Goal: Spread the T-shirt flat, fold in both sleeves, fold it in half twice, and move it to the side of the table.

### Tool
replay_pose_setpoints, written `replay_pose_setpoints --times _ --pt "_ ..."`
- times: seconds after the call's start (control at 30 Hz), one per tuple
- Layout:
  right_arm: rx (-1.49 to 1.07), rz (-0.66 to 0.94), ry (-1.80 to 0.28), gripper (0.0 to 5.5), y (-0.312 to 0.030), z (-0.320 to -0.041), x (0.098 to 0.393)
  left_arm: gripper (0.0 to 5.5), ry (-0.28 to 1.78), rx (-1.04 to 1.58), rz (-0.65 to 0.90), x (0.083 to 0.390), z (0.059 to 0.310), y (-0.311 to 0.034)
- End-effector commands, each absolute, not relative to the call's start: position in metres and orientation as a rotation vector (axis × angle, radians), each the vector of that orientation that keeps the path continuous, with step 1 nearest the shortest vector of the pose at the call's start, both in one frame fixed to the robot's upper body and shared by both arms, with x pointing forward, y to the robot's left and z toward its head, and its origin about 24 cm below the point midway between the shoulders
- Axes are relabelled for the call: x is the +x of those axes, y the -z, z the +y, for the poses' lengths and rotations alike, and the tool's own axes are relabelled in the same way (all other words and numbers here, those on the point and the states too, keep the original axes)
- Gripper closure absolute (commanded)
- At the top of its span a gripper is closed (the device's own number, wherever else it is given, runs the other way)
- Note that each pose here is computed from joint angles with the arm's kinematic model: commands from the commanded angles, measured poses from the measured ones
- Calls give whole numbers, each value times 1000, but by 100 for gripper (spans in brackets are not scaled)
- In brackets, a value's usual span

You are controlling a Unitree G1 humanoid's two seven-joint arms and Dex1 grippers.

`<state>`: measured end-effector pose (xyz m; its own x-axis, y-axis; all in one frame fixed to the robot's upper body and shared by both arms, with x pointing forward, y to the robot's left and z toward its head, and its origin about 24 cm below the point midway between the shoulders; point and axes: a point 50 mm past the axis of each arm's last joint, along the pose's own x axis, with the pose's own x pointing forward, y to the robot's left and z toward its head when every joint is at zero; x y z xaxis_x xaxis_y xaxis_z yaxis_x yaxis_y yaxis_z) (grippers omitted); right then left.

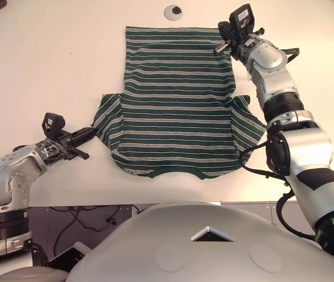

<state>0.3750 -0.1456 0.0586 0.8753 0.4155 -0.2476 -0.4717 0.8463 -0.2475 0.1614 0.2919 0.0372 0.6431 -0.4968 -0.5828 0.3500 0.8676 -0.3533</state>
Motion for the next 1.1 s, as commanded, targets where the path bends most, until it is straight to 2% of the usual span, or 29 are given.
replay_pose_setpoints --times 0.03,0.1,0.27,0.4,0.5,0.53,0.63,0.7,0.8,0.87,1.0,1.1 --pt "-330 180 -474 550 -61 -150 375 549 511 -221 596 166 289 -54" --pt "-337 184 -477 550 -61 -152 375 549 612 -206 537 167 276 -73" --pt "-338 198 -486 550 -57 -152 373 549 753 -105 493 183 234 -88" --pt "-340 205 -495 550 -55 -147 372 549 847 -58 498 194 201 -80" --pt "-347 225 -480 550 -53 -151 371 549 913 4 588 190 184 -61" --pt "-350 244 -458 550 -53 -156 371 549 906 23 629 187 182 -52" --pt "-253 313 -420 494 -54 -176 370 495 882 39 687 180 178 -33" --pt "-130 366 -467 454 -61 -200 361 458 864 30 690 174 176 -29" --pt "-115 545 -620 397 -62 -253 319 450 784 -18 572 175 181 -45" --pt "-81 670 -655 362 -60 -279 291 450 724 -52 487 179 187 -59" --pt "31 812 -820 362 -72 -302 249 450 651 -80 431 176 196 -71" --pt "19 910 -895 362 -68 -308 238 450 598 -91 424 176 199 -69"
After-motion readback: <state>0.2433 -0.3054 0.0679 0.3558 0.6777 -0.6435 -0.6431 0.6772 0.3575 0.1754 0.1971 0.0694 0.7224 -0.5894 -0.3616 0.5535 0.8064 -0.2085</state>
